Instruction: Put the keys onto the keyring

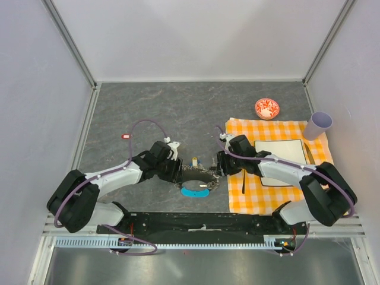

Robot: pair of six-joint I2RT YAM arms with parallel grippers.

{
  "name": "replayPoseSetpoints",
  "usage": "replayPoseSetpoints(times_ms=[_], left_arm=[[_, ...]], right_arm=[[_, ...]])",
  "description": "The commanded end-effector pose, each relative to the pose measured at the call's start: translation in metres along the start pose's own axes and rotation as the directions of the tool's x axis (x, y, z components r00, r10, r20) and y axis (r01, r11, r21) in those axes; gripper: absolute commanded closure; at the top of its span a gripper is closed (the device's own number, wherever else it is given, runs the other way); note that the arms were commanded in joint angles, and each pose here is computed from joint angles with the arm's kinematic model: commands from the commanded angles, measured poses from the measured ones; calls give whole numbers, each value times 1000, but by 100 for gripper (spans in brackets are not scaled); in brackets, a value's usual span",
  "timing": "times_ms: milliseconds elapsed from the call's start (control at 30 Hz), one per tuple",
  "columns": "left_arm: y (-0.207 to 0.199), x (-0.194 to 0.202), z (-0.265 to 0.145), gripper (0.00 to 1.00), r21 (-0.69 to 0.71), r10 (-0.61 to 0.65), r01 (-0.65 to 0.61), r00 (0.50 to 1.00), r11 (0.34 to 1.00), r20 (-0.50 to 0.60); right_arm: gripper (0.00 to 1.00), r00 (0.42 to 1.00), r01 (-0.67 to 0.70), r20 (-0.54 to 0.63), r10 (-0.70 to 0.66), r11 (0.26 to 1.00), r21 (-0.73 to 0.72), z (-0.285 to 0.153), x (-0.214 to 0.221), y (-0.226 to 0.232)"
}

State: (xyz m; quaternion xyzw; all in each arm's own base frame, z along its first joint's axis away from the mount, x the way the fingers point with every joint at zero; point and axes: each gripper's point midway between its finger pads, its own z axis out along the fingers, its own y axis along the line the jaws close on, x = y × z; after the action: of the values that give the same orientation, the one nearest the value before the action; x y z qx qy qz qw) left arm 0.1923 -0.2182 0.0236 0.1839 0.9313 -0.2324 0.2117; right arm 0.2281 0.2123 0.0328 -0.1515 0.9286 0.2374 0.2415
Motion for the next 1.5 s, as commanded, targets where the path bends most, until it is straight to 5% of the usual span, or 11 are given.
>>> replayPoseSetpoints(times_ms=[0,300,533,733,1033,1467], left_arm=[[10,-14,-10,43,-14,-54,55,995,998,89],[13,-37,-35,43,2,-67,69,962,998,263],[-9,-44,-45,42,112,-49,15,950,994,309],[-11,-50,-47,42,138,-87,39,927,990,365],[-57,-45,-25,46,235,143,-200,960,951,239],[-71,-23,14,50,212,321,-303,945,929,-55]], right_arm=[[47,999,32,33,-29,995,-95,14,-10,34],[58,979,185,124,-163,964,-190,44,-56,94],[44,962,209,173,-212,977,38,17,-66,52],[42,964,223,161,-214,974,-45,4,-31,72],[44,971,154,187,-149,988,-14,-6,-11,57],[44,950,167,260,-173,985,44,-22,-15,44]])
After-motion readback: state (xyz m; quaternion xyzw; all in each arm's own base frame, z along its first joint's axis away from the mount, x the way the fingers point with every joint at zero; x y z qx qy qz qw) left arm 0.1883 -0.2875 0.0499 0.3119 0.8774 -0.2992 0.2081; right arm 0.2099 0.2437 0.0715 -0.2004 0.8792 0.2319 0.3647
